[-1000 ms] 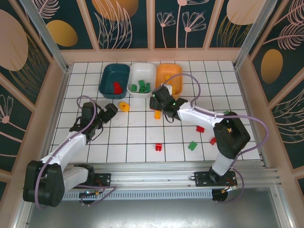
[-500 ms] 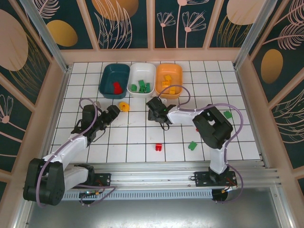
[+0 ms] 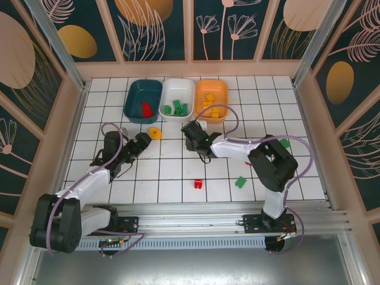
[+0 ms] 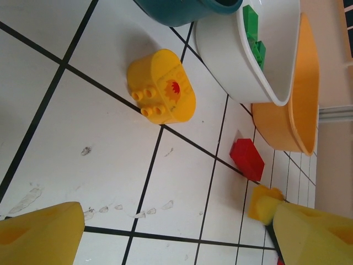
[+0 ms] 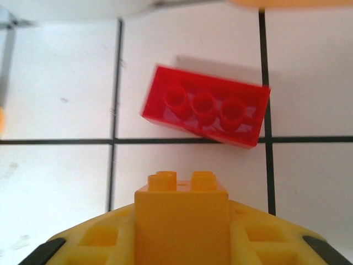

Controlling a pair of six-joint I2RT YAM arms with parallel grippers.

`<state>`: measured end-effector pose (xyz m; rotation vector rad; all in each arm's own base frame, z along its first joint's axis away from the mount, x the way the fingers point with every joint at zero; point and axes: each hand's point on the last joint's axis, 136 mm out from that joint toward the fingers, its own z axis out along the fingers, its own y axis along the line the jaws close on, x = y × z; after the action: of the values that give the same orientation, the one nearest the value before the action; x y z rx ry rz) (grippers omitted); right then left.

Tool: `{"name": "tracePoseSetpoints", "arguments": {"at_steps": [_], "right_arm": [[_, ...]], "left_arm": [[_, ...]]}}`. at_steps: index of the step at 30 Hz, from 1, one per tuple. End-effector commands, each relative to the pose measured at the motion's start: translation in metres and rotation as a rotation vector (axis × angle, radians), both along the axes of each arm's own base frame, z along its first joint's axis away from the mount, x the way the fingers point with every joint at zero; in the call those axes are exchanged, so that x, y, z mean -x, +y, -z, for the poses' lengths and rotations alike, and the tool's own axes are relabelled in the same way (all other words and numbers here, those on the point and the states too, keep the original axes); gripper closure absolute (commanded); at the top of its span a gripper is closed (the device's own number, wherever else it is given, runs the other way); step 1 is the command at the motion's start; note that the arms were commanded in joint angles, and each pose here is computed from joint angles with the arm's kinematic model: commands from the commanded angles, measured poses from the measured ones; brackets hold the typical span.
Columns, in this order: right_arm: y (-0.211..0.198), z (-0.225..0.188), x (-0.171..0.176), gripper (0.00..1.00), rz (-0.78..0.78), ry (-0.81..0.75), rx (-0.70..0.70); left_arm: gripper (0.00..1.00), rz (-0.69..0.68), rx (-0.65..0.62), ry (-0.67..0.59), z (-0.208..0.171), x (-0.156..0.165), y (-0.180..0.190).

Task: Sort the legos into containers by color

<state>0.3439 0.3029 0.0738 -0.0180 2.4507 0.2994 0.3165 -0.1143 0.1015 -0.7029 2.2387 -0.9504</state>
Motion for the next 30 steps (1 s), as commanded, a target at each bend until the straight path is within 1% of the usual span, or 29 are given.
{"name": "tracePoseSetpoints", "arguments": {"at_steps": [1, 4, 8, 10, 11, 12, 15, 18, 19, 20, 22, 25, 27, 30], "right_arm": [[-0.013, -0.057, -0.019, 0.76, 0.036, -0.156, -0.022], [-0.036, -0.065, -0.047, 0.76, 0.088, -0.176, -0.012], [-0.067, -0.058, -0.090, 0.76, 0.147, -0.161, -0.031], [-0.075, -0.055, -0.108, 0.76, 0.156, -0.143, -0.056], [-0.068, -0.052, -0.112, 0.76, 0.135, -0.130, -0.077], [-0.077, -0.052, -0.122, 0.76, 0.149, -0.128, -0.088], [-0.081, -0.049, -0.141, 0.74, 0.151, -0.119, -0.077], [-0.086, -0.045, -0.156, 0.70, 0.161, -0.105, -0.069], [-0.088, -0.048, -0.160, 0.64, 0.164, -0.107, -0.071], [-0.090, -0.051, -0.163, 0.55, 0.169, -0.111, -0.071], [-0.093, -0.060, -0.166, 0.44, 0.174, -0.121, -0.064], [-0.094, -0.077, -0.157, 0.39, 0.169, -0.144, -0.064], [-0.097, -0.089, -0.145, 0.37, 0.169, -0.164, -0.079], [-0.108, -0.099, -0.122, 0.37, 0.183, -0.186, -0.079]], "left_arm": [[0.12, 0.015, 0.041, -0.018, -0.004, -0.004, -0.006], [0.13, 0.030, 0.071, -0.010, -0.003, -0.003, -0.011], [0.14, 0.044, 0.085, 0.007, -0.002, -0.002, -0.015], [0.14, 0.057, 0.088, 0.012, -0.004, -0.001, -0.017], [0.14, 0.069, 0.091, 0.009, -0.006, -0.001, -0.020], [0.14, 0.081, 0.094, 0.005, -0.008, -0.001, -0.022], [0.14, 0.115, 0.101, 0.000, -0.012, 0.001, -0.033], [0.14, 0.154, 0.096, -0.009, -0.017, 0.003, -0.048], [0.14, 0.170, 0.095, -0.010, -0.018, 0.003, -0.053], [0.14, 0.180, 0.095, -0.009, -0.018, 0.004, -0.057], [0.14, 0.205, 0.095, -0.017, -0.022, 0.005, -0.064], [0.14, 0.242, 0.094, -0.018, -0.025, 0.006, -0.075], [0.14, 0.268, 0.079, -0.017, -0.027, 0.005, -0.082], [0.17, 0.324, 0.003, 0.000, -0.026, 0.009, -0.092]]}}
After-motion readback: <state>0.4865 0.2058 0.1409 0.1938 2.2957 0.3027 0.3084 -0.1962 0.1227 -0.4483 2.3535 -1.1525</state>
